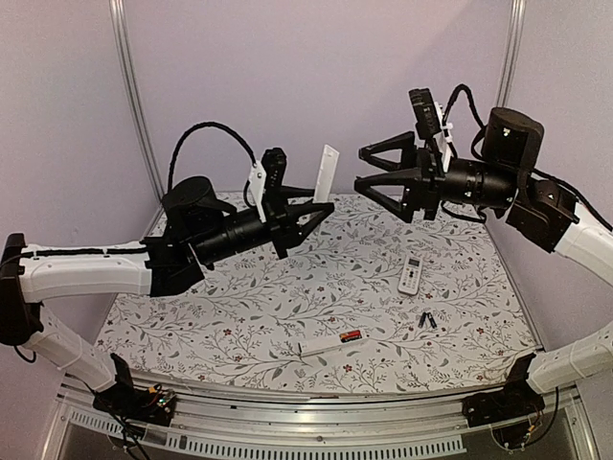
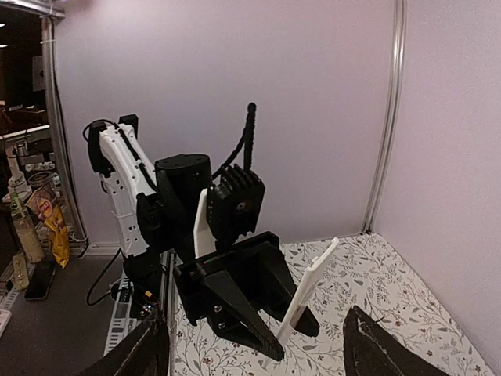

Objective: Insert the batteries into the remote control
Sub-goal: Pass from the left arm to the right

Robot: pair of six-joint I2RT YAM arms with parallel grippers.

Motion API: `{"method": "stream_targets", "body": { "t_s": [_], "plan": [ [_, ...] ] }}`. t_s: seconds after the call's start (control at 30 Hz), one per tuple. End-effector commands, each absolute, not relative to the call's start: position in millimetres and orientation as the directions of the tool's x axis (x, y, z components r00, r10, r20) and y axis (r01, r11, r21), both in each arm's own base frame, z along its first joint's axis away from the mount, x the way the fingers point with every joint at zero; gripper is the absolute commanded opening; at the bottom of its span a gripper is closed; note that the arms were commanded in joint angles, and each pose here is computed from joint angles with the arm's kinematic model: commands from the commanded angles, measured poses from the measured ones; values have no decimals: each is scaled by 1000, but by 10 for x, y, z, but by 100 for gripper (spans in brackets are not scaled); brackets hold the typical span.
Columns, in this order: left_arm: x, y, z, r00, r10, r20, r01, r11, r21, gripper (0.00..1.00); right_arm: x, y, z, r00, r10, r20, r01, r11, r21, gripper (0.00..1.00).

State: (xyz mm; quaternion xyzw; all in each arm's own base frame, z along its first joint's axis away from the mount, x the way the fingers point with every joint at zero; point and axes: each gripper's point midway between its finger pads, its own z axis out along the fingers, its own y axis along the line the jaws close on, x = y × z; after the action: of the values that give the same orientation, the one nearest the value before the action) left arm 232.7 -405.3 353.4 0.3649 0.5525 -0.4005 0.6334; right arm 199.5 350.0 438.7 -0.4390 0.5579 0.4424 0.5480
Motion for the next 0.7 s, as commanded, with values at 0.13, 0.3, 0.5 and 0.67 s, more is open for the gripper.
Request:
{"method": "stream_targets", "body": {
  "t_s": [0.13,0.3,0.5,0.67],
  "plan": [
    [1722,-4153,3839,137,-195,-971,983,148,109,15,1486,3513,4476,219,40,-975,-973,-65,-222,75],
    [1623,-4192,3831,142,-197,-970,987,104,124,15,1556,3650,4426,187,14,-982,-977,-105,-187,74],
    [1545,-4231,3826,154,-200,-968,987,80,141,14,1550,3705,4416,161,35,-986,-977,-134,-164,67],
    [1533,-4242,3841,157,-208,-965,987,74,145,14,1539,3765,4320,122,18,-992,-978,-170,-123,50]
  ]
}}
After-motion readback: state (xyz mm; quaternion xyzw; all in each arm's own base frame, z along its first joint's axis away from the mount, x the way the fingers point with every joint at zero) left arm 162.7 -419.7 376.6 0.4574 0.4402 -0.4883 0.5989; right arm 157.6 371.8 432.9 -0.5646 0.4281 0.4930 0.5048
